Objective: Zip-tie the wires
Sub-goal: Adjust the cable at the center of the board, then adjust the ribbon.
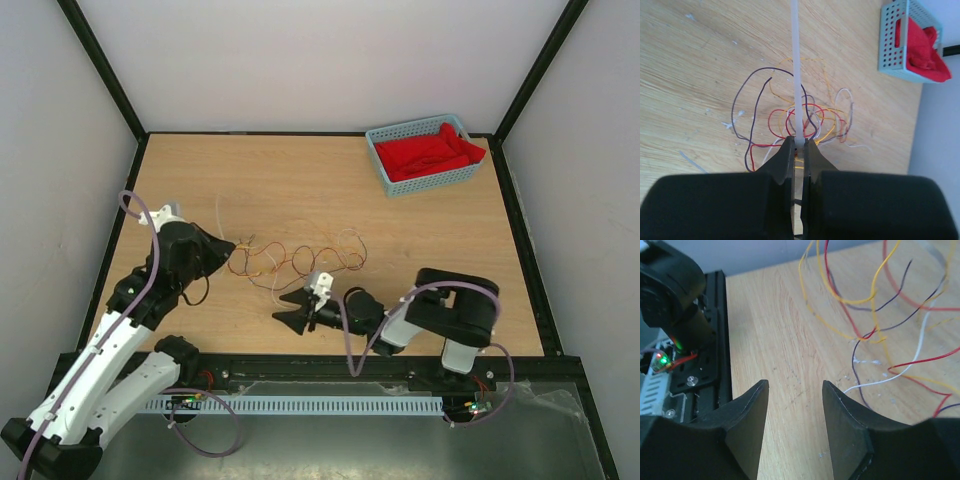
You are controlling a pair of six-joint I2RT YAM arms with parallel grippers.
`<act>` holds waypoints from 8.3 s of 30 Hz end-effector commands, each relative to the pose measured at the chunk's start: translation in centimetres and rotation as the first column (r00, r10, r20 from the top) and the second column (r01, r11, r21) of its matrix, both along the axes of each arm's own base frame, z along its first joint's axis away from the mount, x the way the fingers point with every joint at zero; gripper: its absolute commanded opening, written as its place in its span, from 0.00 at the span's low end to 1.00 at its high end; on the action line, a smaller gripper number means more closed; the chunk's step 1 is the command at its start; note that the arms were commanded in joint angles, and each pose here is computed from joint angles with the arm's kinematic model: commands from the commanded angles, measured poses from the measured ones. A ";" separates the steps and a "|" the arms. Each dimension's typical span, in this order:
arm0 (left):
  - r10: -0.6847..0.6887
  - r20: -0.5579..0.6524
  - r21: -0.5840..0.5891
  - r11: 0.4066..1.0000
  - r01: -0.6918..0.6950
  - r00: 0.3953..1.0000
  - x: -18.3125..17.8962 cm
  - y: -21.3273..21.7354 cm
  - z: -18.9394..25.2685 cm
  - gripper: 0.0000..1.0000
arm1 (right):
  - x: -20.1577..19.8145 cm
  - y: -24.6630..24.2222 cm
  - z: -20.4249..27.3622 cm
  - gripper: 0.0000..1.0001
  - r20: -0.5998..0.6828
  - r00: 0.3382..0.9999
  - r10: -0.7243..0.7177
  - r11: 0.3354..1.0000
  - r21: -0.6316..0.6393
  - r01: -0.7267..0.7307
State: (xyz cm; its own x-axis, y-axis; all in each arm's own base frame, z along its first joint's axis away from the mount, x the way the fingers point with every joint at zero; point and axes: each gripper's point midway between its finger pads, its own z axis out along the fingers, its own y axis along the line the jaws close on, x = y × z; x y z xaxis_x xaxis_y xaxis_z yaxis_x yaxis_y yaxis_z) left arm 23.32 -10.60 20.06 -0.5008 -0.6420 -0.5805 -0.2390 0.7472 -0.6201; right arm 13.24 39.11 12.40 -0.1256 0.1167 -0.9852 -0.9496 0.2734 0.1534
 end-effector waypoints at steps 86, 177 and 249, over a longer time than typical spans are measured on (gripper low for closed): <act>0.127 0.071 -0.384 0.919 -0.091 0.989 0.9 -2.4 3.7 0.00 | 3.8 7.7 7.7 0.00 0.108 0.973 -0.204 0.924 0.351 0.155; -0.830 0.246 0.550 0.545 0.633 0.500 -3.5 -12.8 2.8 0.00 | 9.1 -1.5 15.8 0.00 -0.487 0.829 -0.276 0.915 0.132 0.382; -0.769 0.328 0.600 0.618 0.508 0.548 -0.3 -12.6 5.3 0.32 | 10.1 -2.0 15.4 0.00 -0.502 0.841 -0.200 0.949 0.115 0.294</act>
State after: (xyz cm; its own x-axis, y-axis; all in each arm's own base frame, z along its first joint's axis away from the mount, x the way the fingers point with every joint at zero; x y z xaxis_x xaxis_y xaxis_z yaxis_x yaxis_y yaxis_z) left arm 22.37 -22.91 22.38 -0.2747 0.1527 -0.9493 0.6616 0.7464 -0.0714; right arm 23.21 37.56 25.99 -0.5490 0.3386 -0.7642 -0.6325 0.4294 0.6446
